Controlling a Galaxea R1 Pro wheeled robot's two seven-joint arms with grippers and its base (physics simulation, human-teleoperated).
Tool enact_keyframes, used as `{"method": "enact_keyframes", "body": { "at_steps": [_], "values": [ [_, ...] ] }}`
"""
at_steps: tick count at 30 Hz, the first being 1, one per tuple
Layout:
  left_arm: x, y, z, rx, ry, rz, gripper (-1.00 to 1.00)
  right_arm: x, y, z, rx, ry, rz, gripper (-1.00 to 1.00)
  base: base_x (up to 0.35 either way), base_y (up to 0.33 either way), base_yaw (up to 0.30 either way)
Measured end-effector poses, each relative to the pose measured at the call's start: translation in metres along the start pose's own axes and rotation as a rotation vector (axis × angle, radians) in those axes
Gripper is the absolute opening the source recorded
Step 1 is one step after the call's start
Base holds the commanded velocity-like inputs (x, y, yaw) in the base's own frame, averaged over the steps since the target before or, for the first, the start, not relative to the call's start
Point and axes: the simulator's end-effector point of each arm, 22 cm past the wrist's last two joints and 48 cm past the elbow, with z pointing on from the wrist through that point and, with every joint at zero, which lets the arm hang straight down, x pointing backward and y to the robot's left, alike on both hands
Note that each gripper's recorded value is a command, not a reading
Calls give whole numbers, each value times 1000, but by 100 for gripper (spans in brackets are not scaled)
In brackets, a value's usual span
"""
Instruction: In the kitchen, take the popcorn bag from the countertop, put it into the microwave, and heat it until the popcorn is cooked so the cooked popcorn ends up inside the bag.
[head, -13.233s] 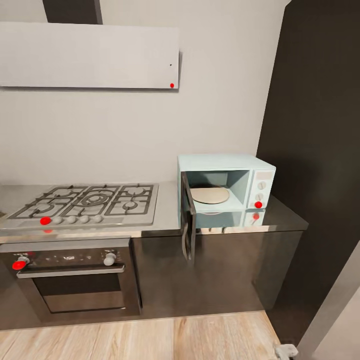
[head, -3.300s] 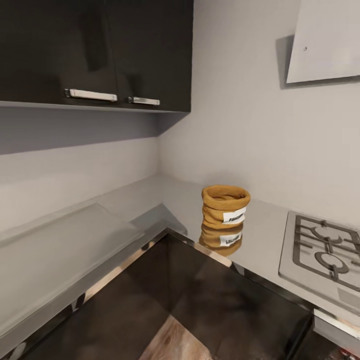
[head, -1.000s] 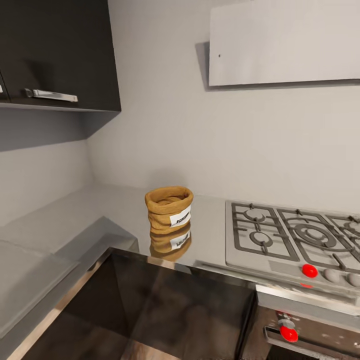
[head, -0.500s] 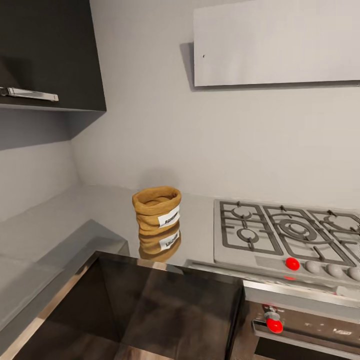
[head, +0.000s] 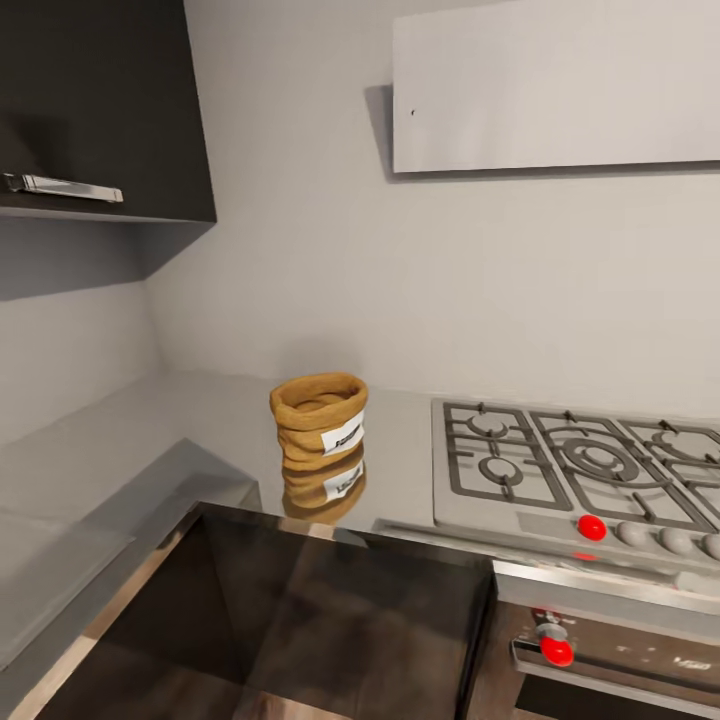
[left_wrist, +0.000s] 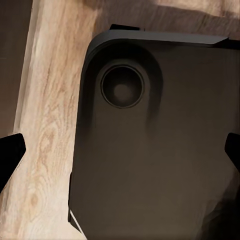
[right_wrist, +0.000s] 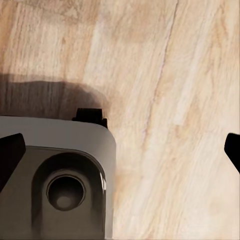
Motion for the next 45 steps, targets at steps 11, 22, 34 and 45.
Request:
{"method": "enact_keyframes", "body": {
  "at_steps": [11,22,34,45],
  "values": [
    [0,0,0,0,0,0,100,0,1,0,-1,0,2,100,0,242,0],
    [0,0,0,1,0,0,100,0,-2,0,11,0,6,100,0,8,-159],
    [0,0,0,1,0,0,100,0,-1,0,11,1,6,100,0,0,-249],
    [0,0,0,1,0,0,100,0,-2,0,13,0,2,100,0,0,-65]
  ]
}}
